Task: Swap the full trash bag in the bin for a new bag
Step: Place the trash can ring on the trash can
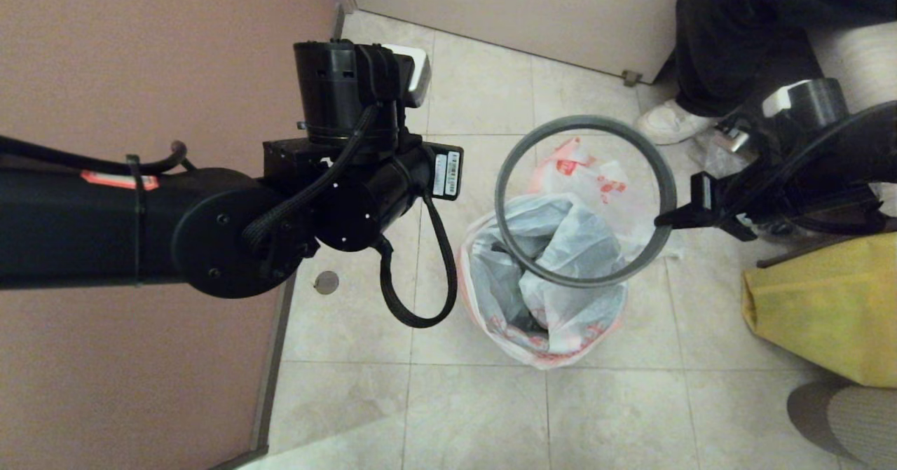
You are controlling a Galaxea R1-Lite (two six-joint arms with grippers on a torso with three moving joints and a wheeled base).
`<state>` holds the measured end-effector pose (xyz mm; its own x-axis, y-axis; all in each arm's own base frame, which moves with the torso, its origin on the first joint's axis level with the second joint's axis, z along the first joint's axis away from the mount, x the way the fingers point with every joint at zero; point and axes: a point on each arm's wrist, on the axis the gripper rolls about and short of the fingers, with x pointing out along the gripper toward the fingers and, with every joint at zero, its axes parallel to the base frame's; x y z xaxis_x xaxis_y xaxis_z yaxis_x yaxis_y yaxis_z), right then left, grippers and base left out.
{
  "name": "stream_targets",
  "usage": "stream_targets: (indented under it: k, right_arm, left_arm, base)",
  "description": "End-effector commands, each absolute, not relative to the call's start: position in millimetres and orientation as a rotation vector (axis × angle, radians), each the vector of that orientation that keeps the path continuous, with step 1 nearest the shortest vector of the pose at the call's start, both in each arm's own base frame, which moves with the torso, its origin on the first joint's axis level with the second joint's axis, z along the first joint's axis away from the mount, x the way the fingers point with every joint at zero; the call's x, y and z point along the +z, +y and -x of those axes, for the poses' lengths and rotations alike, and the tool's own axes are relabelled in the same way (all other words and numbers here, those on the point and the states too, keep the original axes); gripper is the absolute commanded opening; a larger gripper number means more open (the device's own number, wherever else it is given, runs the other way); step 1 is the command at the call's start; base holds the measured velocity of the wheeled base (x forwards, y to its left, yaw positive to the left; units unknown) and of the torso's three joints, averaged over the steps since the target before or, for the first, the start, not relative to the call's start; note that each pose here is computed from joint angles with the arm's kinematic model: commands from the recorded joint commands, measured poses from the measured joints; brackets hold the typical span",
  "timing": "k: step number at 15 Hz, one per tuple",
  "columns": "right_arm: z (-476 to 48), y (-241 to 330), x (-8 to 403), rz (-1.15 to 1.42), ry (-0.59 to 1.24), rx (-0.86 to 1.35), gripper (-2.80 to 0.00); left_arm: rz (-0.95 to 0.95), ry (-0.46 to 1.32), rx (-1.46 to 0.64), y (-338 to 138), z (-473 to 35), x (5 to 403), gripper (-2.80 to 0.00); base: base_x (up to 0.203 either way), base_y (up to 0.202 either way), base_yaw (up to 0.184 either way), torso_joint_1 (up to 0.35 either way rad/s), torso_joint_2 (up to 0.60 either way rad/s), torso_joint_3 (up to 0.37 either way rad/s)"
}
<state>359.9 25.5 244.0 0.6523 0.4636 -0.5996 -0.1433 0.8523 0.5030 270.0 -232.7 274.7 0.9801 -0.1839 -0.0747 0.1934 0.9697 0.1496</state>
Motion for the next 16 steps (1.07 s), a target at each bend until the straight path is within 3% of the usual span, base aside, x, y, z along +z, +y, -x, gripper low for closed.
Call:
stream_targets:
  k: [1, 6, 10, 16]
  right_arm:
    - [-352, 36, 228, -0.45, 0.883, 0.383, -2.8]
    - [-347, 49, 193, -0.515, 1.029, 0.44, -2.8]
    - [-376, 60, 159, -0.514, 1.047, 0.476, -2.8]
    - [-392, 60, 151, -0.478, 1.01, 0.411, -2.8]
  left_arm:
    - [-0.165, 0.07, -0.186, -235, -273, 270, -2.8]
    - [-0.166, 0.072, -0.187, -235, -273, 269, -2.8]
    - [-0.171, 0.079, -0.184, -237, -277, 266, -2.8]
    - [-0.177, 0.088, -0.189, -240, -278, 261, -2.8]
  base:
    - [0.0, 0.0, 0.0, 0.0, 0.0, 0.0]
    - [0.0, 0.0, 0.0, 0.0, 0.0, 0.0]
    - [0.0, 0.0, 0.0, 0.0, 0.0, 0.0]
    - [0.0, 0.0, 0.0, 0.0, 0.0, 0.0]
